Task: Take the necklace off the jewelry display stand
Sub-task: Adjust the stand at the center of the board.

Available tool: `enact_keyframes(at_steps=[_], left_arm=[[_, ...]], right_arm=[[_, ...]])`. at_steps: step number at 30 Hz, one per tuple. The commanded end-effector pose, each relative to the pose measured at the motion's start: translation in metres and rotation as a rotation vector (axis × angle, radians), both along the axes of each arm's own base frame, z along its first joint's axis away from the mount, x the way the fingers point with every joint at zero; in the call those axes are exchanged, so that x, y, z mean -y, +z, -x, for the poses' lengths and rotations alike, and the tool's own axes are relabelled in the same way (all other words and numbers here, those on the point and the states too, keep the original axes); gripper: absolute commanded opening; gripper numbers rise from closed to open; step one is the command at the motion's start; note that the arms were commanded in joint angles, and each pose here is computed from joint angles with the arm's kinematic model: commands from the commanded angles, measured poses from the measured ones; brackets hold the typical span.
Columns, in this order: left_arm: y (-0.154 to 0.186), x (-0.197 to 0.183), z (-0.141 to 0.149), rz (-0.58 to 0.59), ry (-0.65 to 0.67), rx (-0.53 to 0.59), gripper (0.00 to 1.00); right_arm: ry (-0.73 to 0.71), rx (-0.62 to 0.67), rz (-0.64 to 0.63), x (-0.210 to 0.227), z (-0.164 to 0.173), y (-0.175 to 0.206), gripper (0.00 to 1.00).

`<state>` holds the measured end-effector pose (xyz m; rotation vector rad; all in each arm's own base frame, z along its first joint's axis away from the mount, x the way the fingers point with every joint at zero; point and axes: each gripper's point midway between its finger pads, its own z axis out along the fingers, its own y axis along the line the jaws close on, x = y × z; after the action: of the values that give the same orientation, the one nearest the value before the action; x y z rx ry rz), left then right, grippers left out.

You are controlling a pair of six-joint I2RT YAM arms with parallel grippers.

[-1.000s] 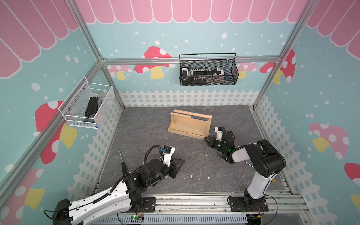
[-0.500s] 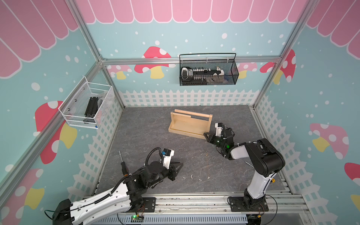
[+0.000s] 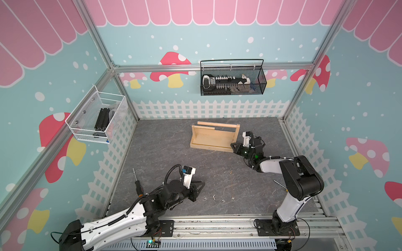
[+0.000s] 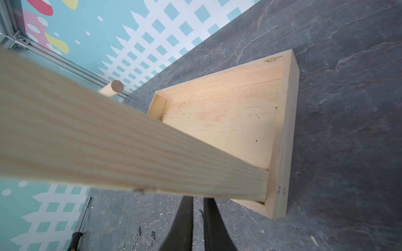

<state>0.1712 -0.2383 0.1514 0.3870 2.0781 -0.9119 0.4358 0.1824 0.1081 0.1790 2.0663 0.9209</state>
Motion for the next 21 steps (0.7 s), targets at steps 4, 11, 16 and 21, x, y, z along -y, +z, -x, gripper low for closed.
enact_keyframes(at_steps=[4,11,16,21], left_arm=[[0.000,0.002,0.000,0.013,0.002,-0.005,0.26],[0.004,0.005,-0.002,-0.010,-0.007,-0.001,0.26],[0.002,0.006,-0.003,-0.015,-0.003,-0.002,0.26],[0.003,0.010,-0.005,-0.027,-0.010,-0.007,0.26]], right_arm=[[-0.046,0.033,0.088,0.017,-0.010,0.021,0.13],[-0.036,0.050,0.144,0.023,-0.018,0.033,0.13],[-0.049,0.062,0.174,0.029,-0.016,0.039,0.13],[-0.101,0.071,0.236,0.047,-0.009,0.047,0.13]])
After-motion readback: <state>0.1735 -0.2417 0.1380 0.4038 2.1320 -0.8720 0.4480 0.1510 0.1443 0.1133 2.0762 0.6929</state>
